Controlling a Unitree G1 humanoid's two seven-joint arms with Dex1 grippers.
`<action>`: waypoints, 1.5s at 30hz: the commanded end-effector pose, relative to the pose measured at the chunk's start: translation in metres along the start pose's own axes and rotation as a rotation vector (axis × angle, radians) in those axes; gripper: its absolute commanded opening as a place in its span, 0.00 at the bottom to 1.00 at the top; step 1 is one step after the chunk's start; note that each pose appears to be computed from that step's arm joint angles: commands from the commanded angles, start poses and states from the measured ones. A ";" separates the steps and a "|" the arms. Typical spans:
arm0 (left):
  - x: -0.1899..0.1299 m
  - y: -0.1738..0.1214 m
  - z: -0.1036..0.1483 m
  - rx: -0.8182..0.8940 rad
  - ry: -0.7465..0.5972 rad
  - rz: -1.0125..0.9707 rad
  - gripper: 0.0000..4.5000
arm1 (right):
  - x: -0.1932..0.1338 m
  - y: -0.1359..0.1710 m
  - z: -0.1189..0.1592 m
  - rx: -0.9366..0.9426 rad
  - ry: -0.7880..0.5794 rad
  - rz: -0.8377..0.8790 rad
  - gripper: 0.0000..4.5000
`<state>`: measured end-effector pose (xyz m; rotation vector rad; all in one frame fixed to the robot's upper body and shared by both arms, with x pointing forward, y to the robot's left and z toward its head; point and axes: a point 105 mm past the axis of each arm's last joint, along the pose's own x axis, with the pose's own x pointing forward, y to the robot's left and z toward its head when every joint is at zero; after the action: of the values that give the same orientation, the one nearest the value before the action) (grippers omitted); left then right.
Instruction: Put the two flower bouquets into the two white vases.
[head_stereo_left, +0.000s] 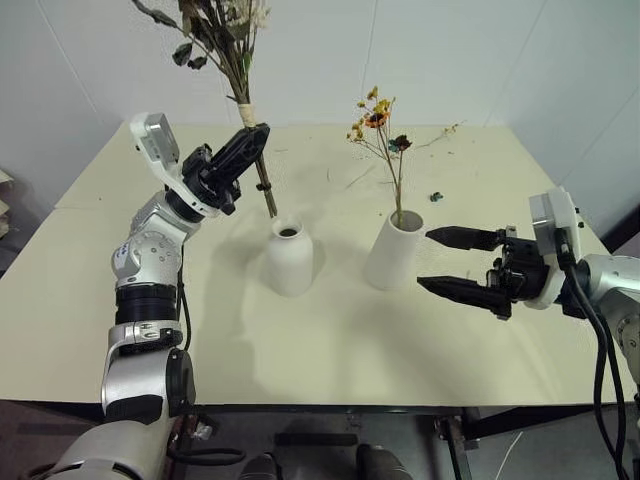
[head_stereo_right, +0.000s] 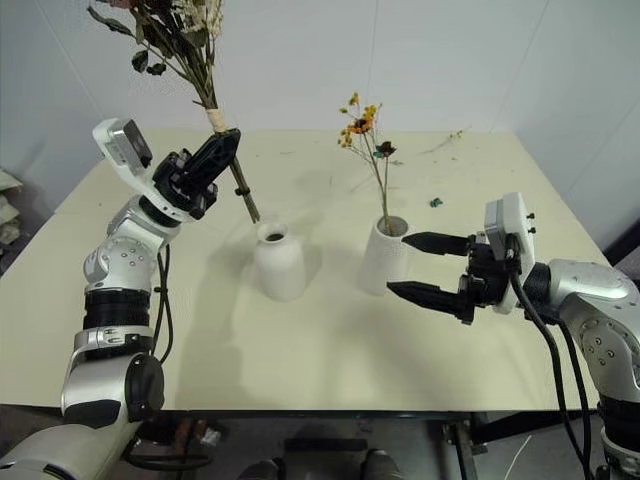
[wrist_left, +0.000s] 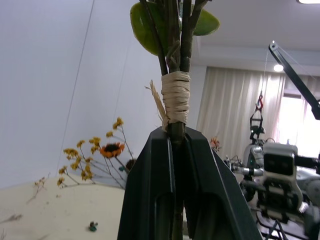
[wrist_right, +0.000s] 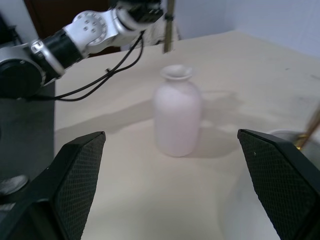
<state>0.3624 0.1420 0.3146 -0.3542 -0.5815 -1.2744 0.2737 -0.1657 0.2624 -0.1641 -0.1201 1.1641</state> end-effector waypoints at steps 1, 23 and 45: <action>0.005 -0.002 0.007 0.035 -0.005 -0.030 0.00 | -0.008 -0.002 0.023 -0.081 -0.038 -0.009 1.00; 0.010 0.002 -0.021 0.000 0.011 -0.026 0.00 | -0.019 0.000 0.032 -0.098 0.003 0.004 1.00; -0.006 0.004 -0.045 0.051 0.167 -0.026 0.00 | -0.022 0.003 0.028 -0.086 0.017 -0.029 1.00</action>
<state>0.3757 0.1174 0.2703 -0.2380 -0.4554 -1.3116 0.2643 -0.1821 0.2764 -0.2173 -0.1094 1.1340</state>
